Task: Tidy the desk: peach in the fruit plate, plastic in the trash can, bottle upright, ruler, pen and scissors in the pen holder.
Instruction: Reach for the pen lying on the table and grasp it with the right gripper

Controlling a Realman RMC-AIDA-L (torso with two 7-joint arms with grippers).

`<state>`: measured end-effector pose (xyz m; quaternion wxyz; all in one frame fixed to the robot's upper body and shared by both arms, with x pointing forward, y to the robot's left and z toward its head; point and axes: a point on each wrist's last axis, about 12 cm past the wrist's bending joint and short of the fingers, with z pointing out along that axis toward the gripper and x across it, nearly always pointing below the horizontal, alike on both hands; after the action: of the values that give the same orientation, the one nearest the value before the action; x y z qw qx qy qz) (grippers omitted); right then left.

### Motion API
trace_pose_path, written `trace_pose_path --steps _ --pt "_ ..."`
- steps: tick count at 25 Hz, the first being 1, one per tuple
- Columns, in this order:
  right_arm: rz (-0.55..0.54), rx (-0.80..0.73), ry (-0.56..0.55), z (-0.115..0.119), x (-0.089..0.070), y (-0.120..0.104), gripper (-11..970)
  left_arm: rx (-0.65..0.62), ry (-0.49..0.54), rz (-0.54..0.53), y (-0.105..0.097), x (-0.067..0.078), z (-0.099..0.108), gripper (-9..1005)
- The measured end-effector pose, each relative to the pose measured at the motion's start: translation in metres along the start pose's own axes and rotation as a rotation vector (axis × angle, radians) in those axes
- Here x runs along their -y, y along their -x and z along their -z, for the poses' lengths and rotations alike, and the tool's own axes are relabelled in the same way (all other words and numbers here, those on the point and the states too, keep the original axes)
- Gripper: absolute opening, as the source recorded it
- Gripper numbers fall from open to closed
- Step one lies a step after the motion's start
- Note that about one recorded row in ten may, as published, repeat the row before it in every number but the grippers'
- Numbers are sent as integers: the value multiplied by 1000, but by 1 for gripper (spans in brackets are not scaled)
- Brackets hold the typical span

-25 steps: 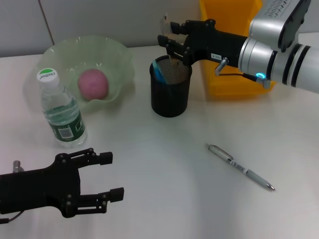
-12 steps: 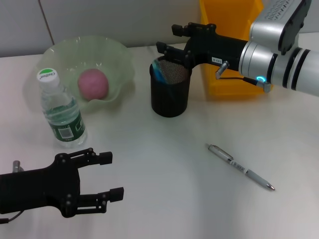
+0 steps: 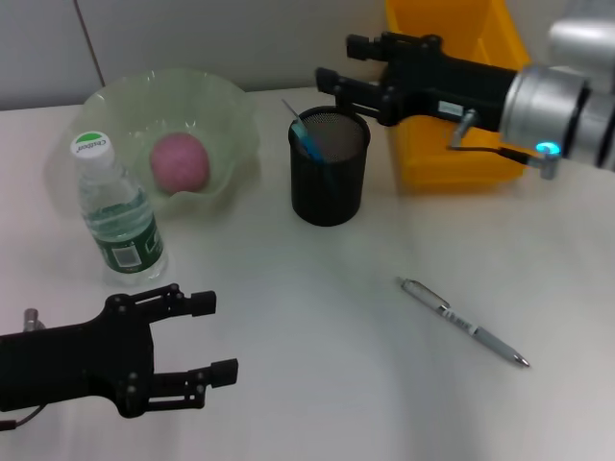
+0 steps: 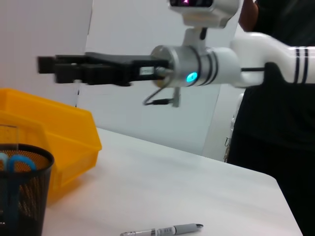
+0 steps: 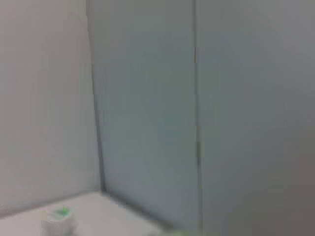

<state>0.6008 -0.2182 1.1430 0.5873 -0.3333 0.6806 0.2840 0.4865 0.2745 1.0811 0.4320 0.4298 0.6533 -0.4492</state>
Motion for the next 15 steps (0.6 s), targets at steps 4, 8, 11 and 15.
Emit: trace_pose_path --steps 4,8,11,15 --pt "-45 -178 53 17 -11 18 604 -1 8 0 0 -1 0 844" --pt "-109 -432 64 27 -21 29 603 0 16 -5 1 -2 1 844" --pt "-132 -564 35 35 -27 41 602 0 29 -11 2 -4 2 844" --pt "-160 -717 -34 44 -32 57 602 -2 33 -23 5 -5 3 844"
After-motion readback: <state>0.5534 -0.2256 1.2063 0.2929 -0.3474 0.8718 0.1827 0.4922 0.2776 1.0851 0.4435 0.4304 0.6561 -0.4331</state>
